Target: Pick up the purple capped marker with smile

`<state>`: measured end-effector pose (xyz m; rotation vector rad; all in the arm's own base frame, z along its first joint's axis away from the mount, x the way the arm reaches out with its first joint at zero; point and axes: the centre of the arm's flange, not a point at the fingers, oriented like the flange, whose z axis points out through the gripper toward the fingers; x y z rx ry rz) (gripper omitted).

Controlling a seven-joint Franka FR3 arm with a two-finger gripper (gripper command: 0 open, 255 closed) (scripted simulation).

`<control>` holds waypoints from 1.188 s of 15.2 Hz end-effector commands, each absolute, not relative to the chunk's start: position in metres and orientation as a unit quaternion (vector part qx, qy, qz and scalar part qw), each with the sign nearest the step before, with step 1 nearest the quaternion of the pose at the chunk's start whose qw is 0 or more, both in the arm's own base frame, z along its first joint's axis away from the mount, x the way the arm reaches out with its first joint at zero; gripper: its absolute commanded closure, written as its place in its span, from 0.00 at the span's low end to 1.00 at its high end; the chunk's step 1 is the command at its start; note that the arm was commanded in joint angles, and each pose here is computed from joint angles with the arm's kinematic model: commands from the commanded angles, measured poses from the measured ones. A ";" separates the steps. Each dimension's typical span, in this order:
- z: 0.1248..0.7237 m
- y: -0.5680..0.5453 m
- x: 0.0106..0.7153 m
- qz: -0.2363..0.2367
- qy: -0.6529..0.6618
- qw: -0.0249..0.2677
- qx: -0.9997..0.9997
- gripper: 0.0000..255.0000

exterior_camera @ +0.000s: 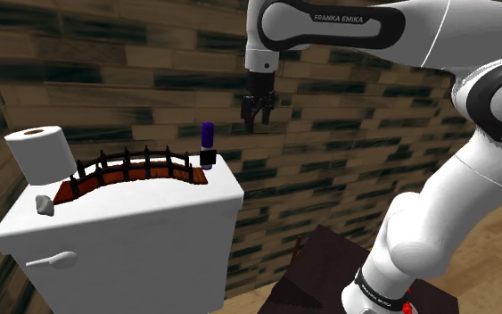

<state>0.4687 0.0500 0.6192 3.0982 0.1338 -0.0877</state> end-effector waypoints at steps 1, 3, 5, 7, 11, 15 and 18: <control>0.618 0.067 0.495 -0.036 0.053 0.016 0.998 0.00; 0.618 0.082 0.519 -0.044 0.062 0.012 0.997 0.00; 0.617 0.097 0.542 -0.052 0.072 0.008 0.996 0.00; 0.616 0.113 0.566 -0.060 0.081 0.004 0.995 0.00; 0.614 0.140 0.604 -0.073 0.098 -0.002 0.993 0.00; 0.593 0.140 0.604 -0.073 0.098 -0.002 0.993 0.00; 0.574 0.140 0.604 -0.073 0.098 -0.002 0.993 0.00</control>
